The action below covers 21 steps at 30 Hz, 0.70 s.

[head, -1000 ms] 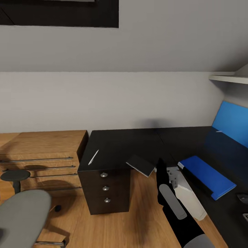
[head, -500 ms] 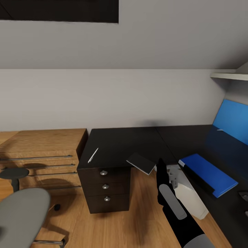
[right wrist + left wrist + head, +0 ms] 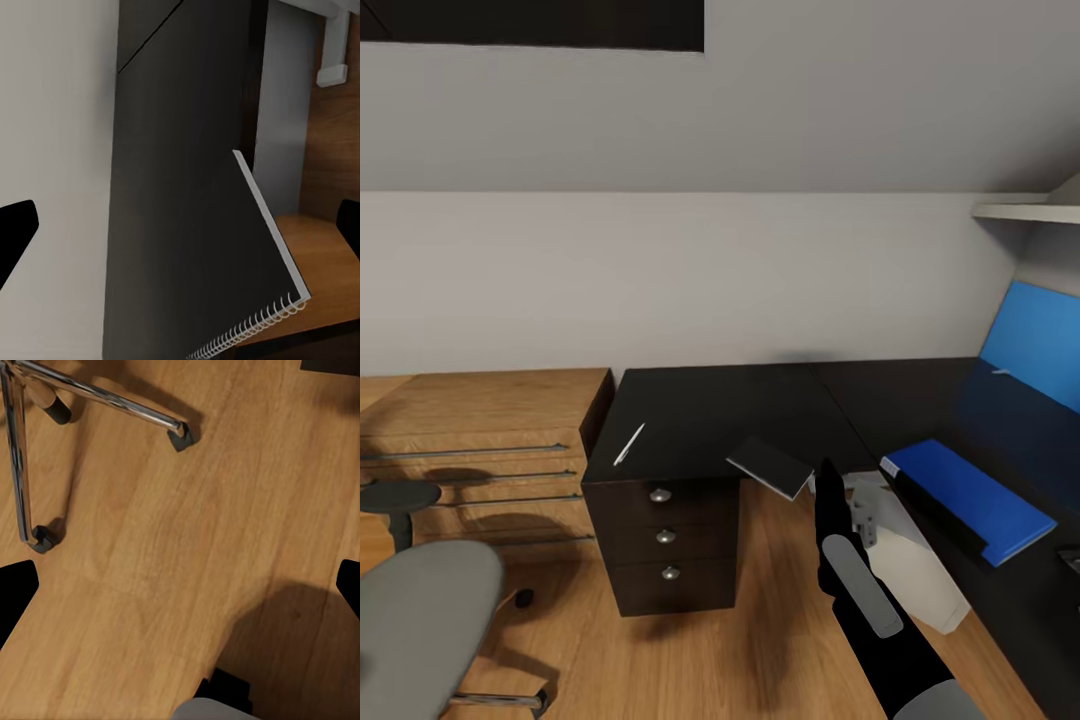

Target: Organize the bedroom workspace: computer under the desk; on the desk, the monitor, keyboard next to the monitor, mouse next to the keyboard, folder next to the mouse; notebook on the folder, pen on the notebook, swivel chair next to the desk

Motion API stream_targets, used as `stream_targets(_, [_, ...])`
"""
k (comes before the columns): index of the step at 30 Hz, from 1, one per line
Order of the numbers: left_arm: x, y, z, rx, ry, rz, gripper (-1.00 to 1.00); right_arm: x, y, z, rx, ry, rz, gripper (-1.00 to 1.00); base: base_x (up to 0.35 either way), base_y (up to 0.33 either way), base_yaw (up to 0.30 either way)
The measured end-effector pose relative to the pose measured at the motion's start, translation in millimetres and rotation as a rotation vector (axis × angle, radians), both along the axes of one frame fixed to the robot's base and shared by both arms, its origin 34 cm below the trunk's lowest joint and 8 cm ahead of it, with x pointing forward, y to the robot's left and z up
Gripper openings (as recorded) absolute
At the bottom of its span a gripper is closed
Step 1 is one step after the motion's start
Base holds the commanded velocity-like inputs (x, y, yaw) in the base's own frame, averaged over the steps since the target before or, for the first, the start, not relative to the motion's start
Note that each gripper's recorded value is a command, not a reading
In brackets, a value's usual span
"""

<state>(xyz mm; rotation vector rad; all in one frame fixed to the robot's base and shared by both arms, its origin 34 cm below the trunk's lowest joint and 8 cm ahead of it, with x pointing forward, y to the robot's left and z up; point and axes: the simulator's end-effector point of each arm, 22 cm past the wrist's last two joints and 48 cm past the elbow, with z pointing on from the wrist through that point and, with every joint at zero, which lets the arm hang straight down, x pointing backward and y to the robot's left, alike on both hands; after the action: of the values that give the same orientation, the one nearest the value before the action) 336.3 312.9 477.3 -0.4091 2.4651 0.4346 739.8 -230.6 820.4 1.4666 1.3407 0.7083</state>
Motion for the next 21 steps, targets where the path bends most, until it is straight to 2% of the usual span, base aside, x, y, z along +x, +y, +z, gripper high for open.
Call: stream_targets(21, [-3,0,-38,-0.001,-0.001,0.000,1.00,-8,-7,-60,-0.025,0.049,-0.007,1.00,0.000,0.000,0.000])
